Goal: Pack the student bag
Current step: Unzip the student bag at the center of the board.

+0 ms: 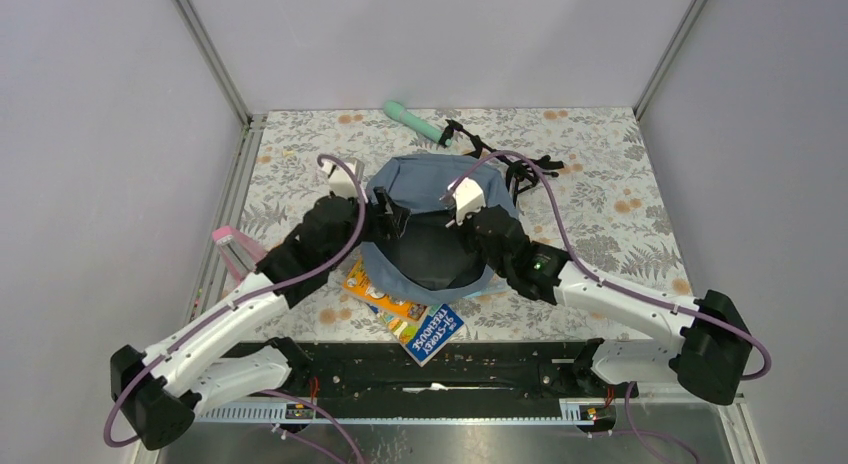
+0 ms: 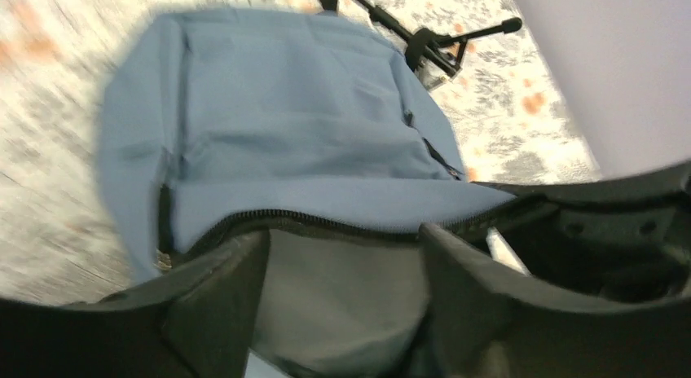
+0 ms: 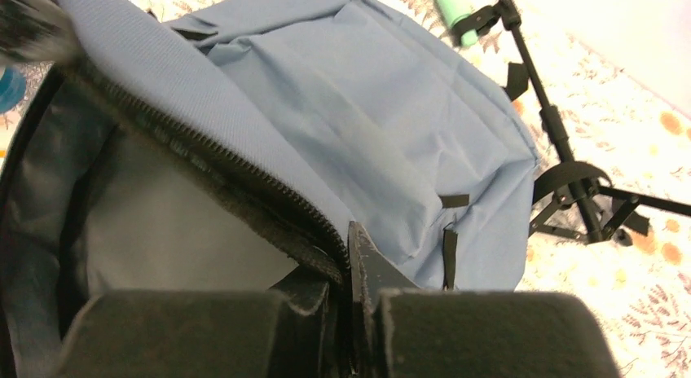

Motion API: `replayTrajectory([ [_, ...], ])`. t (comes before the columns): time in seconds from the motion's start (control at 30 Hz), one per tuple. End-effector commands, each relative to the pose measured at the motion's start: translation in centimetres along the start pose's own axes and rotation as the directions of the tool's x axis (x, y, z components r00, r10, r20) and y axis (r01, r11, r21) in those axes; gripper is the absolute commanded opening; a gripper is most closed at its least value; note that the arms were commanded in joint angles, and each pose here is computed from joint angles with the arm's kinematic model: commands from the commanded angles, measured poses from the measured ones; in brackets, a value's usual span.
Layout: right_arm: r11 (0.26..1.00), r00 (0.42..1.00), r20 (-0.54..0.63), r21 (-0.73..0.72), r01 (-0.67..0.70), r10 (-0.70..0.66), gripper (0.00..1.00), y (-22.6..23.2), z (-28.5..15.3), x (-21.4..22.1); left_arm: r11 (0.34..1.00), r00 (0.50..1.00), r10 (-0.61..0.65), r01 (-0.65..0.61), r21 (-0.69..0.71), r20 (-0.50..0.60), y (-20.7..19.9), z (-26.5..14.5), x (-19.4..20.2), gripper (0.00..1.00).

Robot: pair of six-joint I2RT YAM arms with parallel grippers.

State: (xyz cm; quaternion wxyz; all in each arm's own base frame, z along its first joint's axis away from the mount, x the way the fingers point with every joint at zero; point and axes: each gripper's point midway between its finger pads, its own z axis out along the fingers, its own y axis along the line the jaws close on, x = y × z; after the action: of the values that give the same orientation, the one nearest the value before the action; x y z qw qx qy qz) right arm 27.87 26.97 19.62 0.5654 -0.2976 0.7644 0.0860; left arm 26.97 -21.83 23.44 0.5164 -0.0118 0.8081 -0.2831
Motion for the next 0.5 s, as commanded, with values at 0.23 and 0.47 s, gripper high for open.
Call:
replayTrajectory([
  [0.23,0.994,0.967,0.257,-0.102,0.025,0.002,0.00,-1.9,0.1,-8.6,0.729,0.735,0.677,-0.678,0.093,0.040,-1.3,-4.6,-7.3,0.99],
  [0.47,0.982,0.955,0.287,-0.187,-0.018,0.072,0.00,-1.4,0.0,-9.6,0.582,0.616,0.787,-0.755,0.301,0.024,-2.9,-2.8,-3.7,0.99],
])
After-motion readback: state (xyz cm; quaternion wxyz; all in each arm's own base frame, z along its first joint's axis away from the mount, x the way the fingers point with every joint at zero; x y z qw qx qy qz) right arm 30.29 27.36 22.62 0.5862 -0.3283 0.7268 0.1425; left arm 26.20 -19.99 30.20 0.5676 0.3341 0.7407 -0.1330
